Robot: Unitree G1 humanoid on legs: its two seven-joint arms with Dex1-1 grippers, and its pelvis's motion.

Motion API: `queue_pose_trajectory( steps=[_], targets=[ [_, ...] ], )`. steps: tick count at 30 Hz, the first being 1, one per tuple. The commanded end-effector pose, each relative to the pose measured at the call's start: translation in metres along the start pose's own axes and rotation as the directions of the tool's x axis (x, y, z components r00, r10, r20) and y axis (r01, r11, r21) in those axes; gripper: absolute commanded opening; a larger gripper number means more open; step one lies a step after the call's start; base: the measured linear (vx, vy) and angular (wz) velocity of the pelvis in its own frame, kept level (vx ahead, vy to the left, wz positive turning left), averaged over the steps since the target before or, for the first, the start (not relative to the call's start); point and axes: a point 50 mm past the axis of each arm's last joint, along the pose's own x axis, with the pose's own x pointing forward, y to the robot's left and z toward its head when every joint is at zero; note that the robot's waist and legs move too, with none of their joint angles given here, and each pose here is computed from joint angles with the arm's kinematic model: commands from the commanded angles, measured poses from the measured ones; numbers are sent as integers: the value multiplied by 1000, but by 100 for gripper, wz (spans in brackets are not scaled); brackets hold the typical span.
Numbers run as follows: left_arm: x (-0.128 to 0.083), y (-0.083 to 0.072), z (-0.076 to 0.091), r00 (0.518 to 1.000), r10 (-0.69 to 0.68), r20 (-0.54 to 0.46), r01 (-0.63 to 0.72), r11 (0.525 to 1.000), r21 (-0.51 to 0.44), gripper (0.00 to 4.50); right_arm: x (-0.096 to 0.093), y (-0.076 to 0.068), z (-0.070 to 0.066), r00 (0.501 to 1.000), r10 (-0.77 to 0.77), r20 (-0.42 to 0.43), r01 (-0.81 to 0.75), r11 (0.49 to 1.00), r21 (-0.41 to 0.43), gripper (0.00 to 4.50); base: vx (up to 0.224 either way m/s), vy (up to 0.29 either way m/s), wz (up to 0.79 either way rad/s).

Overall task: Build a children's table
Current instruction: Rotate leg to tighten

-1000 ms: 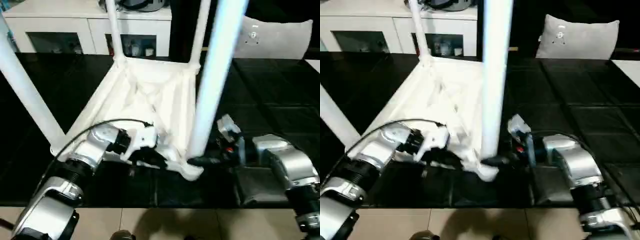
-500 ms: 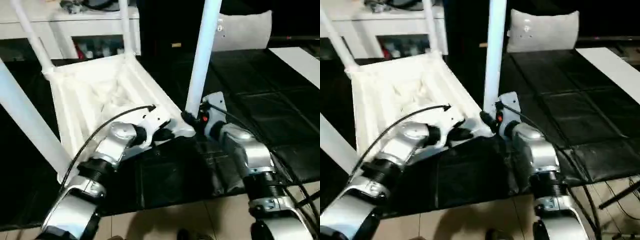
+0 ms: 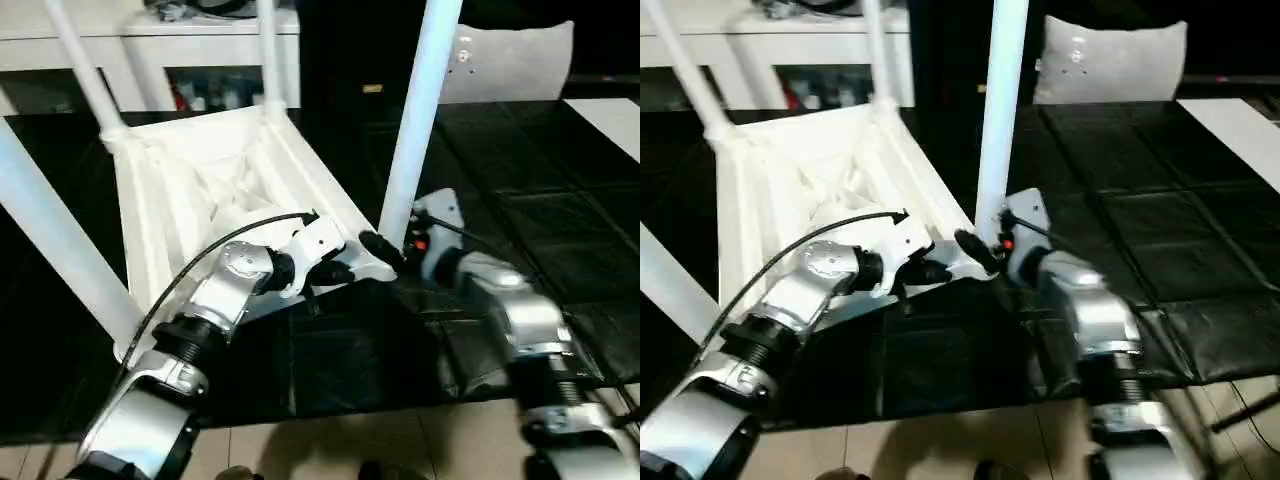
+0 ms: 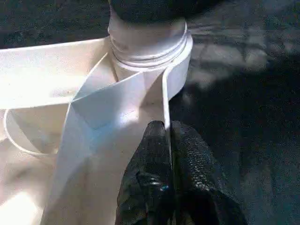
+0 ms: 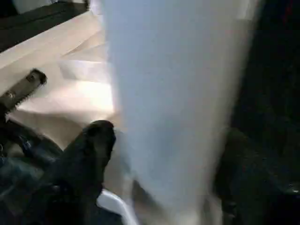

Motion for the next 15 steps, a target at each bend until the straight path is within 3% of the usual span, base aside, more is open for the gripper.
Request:
queue_pose_trajectory(
  steps=[1,7,14,15],
  targets=[
    [-8,2,15,995,-76,60,71,993,93,0,-13,0,3,992,126,-8,-126,990,-69,404,0,0,0],
    [-18,-3,6,975,-224,12,218,960,174,0,-38,-4,-1,947,297,-122,-310,945,-104,442,0,0,0],
    [-25,-11,4,920,-390,-36,386,888,251,0,-47,0,3,867,461,-191,-485,869,-102,442,0,0,0],
    [-25,-12,4,912,-408,-42,404,878,256,0,-47,1,3,856,479,-197,-503,859,-99,417,0,0,0]
  ],
)
